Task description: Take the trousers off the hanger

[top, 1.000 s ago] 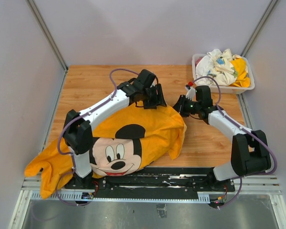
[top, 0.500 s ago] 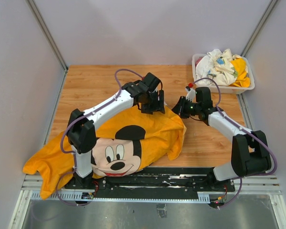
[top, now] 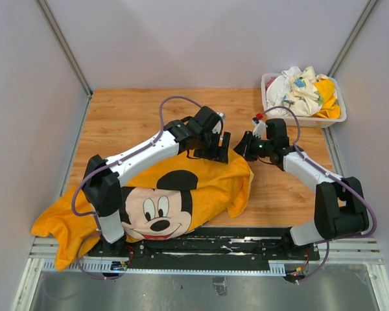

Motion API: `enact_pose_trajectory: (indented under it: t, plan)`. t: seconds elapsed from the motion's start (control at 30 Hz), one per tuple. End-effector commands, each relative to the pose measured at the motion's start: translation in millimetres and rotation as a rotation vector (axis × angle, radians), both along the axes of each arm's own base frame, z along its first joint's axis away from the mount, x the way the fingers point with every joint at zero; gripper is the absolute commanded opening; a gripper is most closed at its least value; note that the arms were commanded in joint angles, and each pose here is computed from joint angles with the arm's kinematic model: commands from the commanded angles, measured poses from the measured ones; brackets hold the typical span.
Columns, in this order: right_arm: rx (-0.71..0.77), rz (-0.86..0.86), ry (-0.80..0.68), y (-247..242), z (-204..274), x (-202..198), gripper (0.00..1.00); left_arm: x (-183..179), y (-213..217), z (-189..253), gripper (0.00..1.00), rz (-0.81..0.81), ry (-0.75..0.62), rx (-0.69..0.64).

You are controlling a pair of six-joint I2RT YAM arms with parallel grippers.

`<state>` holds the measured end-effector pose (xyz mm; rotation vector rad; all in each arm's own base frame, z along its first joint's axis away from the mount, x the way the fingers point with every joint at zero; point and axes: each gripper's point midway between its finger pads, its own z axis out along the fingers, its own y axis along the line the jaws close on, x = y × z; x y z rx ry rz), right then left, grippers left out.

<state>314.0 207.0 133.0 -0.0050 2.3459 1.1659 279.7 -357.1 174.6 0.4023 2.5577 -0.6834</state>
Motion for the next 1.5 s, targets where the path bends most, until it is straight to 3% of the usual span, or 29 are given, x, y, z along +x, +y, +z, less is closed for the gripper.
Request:
enact_pose_trajectory:
  t: [0.0, 0.23, 0.33, 0.43, 0.5, 0.57, 1.07, 1.27, 1.47]
  plan:
    - [0.035, 0.031, -0.004, 5, 4, -4, 0.14, -11, -9, -17, 0.76, -0.097, -0.045, 0.074]
    - [0.036, 0.030, -0.002, 5, 5, -4, 0.14, 6, -2, -61, 0.76, -0.044, -0.072, 0.247]
    - [0.035, 0.031, 0.001, 4, 5, -6, 0.14, 17, 1, -67, 0.70, -0.006, -0.101, 0.286]
    - [0.031, 0.030, -0.001, 3, 6, -7, 0.14, 20, 3, -70, 0.48, 0.008, -0.112, 0.301]
    - [0.029, 0.030, -0.001, 3, 5, -7, 0.14, 21, 4, -67, 0.20, 0.020, -0.116, 0.300]
    - [0.027, 0.030, 0.003, 3, 4, -8, 0.14, 21, 7, -58, 0.01, 0.043, -0.125, 0.297]
    - [0.031, 0.045, -0.007, 4, 8, -7, 0.15, 22, 25, 87, 0.00, 0.175, -0.279, 0.121]
    - [0.010, 0.036, -0.043, -4, 20, -5, 0.35, 28, 58, 133, 0.00, 0.262, -0.349, 0.019]
    - [0.022, -0.084, -0.120, -36, 44, 8, 0.46, 41, 93, 174, 0.00, 0.360, -0.402, -0.049]
